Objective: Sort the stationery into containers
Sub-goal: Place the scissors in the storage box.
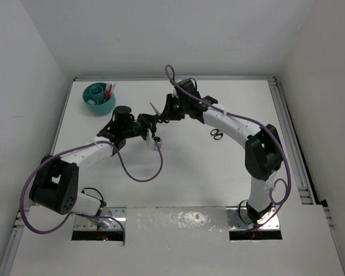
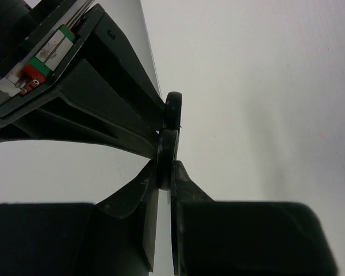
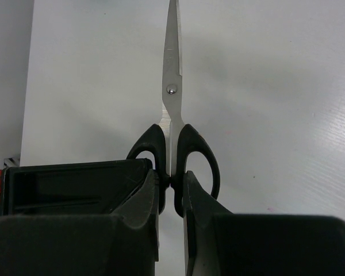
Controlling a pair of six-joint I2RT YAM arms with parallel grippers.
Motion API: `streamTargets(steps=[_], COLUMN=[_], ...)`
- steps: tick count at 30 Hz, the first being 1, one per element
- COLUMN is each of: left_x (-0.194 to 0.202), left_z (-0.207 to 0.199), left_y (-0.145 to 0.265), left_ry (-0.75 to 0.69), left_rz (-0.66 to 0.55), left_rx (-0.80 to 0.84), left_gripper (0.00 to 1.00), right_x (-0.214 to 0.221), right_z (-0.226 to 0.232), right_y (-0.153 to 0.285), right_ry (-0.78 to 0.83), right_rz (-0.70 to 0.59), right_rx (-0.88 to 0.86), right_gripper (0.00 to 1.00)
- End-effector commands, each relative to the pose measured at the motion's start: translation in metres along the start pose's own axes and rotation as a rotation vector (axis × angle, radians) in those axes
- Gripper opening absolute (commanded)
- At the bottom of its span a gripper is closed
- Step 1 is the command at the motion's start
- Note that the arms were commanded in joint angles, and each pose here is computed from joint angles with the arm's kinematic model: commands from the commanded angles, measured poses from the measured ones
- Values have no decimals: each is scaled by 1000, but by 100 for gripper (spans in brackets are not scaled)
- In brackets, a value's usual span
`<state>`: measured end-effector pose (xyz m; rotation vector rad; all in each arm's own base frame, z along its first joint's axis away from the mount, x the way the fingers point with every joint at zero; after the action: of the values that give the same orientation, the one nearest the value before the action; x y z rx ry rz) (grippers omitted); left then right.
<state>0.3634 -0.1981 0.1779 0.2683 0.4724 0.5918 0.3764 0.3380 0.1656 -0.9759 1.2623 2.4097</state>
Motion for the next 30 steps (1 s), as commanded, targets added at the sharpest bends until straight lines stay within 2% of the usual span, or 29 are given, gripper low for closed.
streamTargets(steps=[1, 3, 4, 8, 17, 23, 26, 27, 28, 29, 30], left_x=[-5, -6, -6, -4, -4, -3, 2, 4, 11, 13, 26], left_z=[15, 8, 6, -6, -16, -11, 8, 13, 41, 51, 66], left_y=[4, 5, 6, 8, 7, 9, 10, 11, 15, 19, 28], left_ry=[33, 50, 51, 71, 98, 167, 327, 494, 563, 772, 879], left_rz=[3, 2, 3, 15, 15, 27, 34, 31, 26, 1, 3], left_rx=[-34, -11, -3, 24, 58, 31, -39, -70, -144, -189, -248], left_gripper=[0, 0, 0, 0, 0, 0, 0, 0, 0, 0, 0], right_x=[-25, -31, -33, -48, -70, -75, -75, -72, -73, -69, -70], right_z=[9, 1, -3, -20, -34, -41, -50, -54, -60, -66, -73], right_y=[15, 21, 25, 43, 74, 84, 89, 90, 95, 95, 101], right_ry=[36, 37, 41, 48, 34, 15, 5, 4, -4, -11, -18], right_rz=[-90, -109, -122, -170, -260, -295, -304, -300, -310, -305, -321], right_rx=[-28, -10, 5, 48, 65, 74, 92, 103, 121, 136, 159], right_gripper=[11, 16, 23, 33, 38, 41, 43, 44, 44, 44, 44])
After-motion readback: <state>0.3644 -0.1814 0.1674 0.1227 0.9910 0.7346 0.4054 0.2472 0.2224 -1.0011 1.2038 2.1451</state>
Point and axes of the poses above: each gripper's point midway between its finger pads, its own y axis back along the fingers, its own z axis along the line the jaws close on, x = y × z, the point moved 2 cm from there along y, back along the fingers, and after that the axes turned 10 degrees about y, right-handed, at the moved point
